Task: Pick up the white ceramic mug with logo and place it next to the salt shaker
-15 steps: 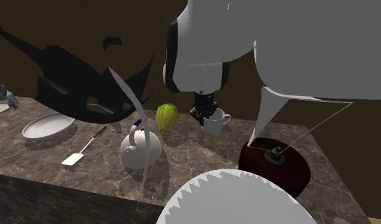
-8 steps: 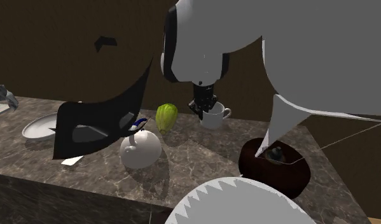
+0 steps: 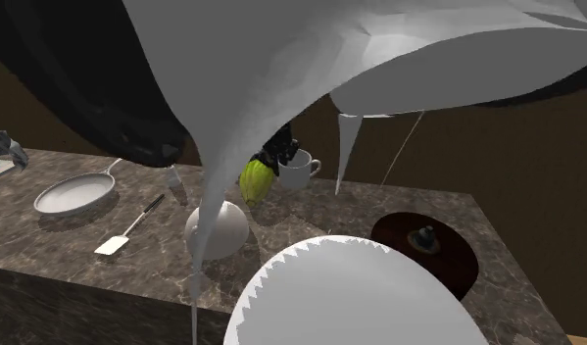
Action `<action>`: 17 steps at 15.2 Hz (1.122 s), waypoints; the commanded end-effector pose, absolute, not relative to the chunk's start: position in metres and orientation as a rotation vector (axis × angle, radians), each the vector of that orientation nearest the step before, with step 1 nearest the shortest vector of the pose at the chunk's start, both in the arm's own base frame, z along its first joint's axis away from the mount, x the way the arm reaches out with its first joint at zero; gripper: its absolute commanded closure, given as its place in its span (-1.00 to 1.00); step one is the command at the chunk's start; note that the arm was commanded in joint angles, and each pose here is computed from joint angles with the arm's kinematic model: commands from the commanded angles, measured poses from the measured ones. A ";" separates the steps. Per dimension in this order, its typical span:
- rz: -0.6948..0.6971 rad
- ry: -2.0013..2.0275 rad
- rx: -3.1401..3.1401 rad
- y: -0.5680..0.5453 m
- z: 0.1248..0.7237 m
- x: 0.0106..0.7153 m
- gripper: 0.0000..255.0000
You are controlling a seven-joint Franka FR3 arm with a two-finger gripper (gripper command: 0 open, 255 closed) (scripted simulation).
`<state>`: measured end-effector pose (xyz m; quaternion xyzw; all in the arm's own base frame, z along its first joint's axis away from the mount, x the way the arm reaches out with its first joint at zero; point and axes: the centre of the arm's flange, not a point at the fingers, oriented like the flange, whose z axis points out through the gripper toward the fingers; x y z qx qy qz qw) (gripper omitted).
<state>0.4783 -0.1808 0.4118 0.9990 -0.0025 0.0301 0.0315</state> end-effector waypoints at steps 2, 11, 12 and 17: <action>0.093 -0.010 3.078 -0.159 0.411 0.511 1.00; 0.093 -0.010 3.078 -0.086 0.411 0.605 1.00; 0.093 -0.010 3.078 -0.077 0.411 0.615 1.00; 0.093 -0.010 3.078 -0.037 0.412 0.667 1.00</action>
